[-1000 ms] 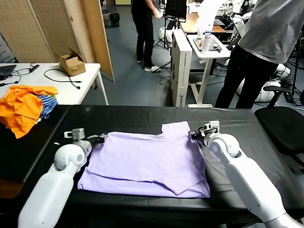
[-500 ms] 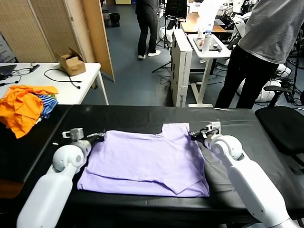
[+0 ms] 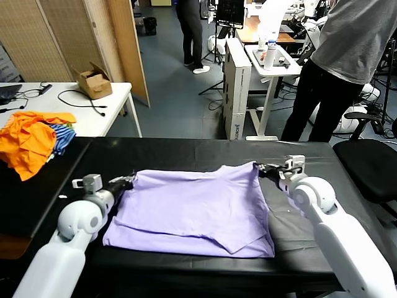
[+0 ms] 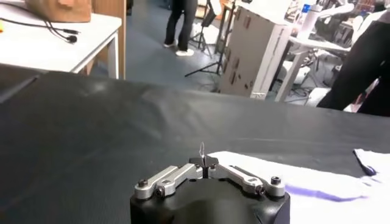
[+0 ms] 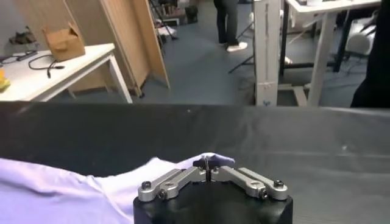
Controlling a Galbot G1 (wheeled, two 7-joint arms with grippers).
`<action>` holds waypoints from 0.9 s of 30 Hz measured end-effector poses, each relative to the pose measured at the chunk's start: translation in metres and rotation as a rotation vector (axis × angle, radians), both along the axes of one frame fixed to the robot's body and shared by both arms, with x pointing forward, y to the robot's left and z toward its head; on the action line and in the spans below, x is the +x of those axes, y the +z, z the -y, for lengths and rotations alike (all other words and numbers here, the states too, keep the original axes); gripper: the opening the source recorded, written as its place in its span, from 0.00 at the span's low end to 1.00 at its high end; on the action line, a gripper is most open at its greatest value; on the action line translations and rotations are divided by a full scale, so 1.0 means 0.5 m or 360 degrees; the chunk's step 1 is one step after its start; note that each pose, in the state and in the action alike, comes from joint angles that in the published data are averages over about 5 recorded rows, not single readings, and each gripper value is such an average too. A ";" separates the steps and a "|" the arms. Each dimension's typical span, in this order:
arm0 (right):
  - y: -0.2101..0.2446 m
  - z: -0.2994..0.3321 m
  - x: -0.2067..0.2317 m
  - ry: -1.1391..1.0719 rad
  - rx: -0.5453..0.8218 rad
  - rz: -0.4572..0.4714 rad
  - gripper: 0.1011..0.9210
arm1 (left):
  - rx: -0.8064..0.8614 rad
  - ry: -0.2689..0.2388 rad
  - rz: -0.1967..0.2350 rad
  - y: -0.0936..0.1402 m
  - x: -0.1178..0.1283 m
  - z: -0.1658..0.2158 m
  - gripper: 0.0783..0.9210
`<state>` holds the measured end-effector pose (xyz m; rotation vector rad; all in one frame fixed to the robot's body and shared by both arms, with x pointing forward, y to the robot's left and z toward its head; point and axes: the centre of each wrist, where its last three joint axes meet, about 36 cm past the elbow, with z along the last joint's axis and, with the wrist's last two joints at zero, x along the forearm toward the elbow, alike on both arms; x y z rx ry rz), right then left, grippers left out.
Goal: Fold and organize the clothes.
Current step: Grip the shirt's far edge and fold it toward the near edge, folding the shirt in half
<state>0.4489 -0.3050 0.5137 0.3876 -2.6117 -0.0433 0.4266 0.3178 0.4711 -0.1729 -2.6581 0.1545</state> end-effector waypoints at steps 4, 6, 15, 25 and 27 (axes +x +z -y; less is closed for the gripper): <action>-0.005 -0.005 -0.059 0.0023 -0.0053 -0.0049 0.05 | 0.0006 -0.0002 0.0006 0.005 -0.023 0.000 0.08; -0.010 -0.013 -0.084 0.0035 -0.0070 -0.0071 0.05 | 0.0008 0.0001 0.0005 0.006 -0.034 -0.001 0.08; -0.020 -0.040 -0.165 0.0064 -0.0101 -0.0136 0.05 | 0.0025 0.0039 -0.0056 -0.011 -0.094 -0.009 0.08; -0.029 -0.049 -0.220 0.0101 -0.0132 -0.0194 0.05 | 0.0041 0.0056 -0.0125 -0.032 -0.138 -0.001 0.08; -0.034 -0.048 -0.226 0.0102 -0.0135 -0.0213 0.05 | 0.0049 0.0062 -0.0136 -0.036 -0.144 -0.001 0.08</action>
